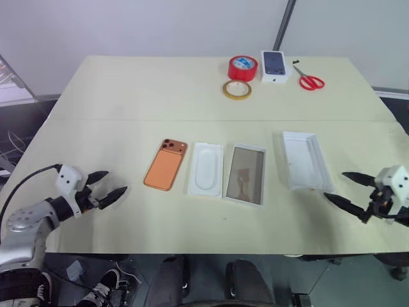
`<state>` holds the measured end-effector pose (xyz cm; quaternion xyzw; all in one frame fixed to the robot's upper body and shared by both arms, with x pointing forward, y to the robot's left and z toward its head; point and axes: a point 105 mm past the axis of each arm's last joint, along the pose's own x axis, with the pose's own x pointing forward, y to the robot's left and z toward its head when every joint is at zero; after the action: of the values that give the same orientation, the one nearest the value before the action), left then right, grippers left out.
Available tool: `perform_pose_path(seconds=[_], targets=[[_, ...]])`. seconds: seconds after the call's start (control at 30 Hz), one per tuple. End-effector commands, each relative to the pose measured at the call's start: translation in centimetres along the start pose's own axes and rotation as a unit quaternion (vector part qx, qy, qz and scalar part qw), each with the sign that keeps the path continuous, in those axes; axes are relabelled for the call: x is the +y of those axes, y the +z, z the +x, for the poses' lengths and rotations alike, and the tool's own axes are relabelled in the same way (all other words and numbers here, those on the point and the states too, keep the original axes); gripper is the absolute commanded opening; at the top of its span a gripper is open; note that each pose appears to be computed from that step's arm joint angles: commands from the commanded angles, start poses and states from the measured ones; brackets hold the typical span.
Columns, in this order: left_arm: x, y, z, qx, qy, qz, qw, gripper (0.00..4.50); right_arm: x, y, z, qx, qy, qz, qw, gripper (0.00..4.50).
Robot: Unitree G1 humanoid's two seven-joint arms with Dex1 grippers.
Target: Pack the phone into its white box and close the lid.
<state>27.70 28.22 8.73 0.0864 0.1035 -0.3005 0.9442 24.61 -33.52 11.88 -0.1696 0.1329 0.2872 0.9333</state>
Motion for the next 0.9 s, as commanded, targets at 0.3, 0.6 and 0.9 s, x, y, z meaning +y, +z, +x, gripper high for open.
perform_pose_path(seconds=[0.3, 0.6, 0.9], targets=[[-0.1, 1.5, 0.5, -0.013, -0.013, 0.040, 0.999, 4.45, -1.0, 0.3, -0.5, 0.002, -0.013, -0.026, 1.000, 4.48], [-0.2, 2.0, 0.6, -0.027, -0.022, 0.047, 0.998, 4.45, -0.8, 0.5, 0.1, -0.006, -0.008, -0.025, 1.000, 4.48], [-0.5, 3.0, 2.0, -0.021, -0.014, 0.054, 0.998, 4.45, -0.4, 1.8, 1.2, -0.022, 0.004, -0.034, 0.999, 4.48]])
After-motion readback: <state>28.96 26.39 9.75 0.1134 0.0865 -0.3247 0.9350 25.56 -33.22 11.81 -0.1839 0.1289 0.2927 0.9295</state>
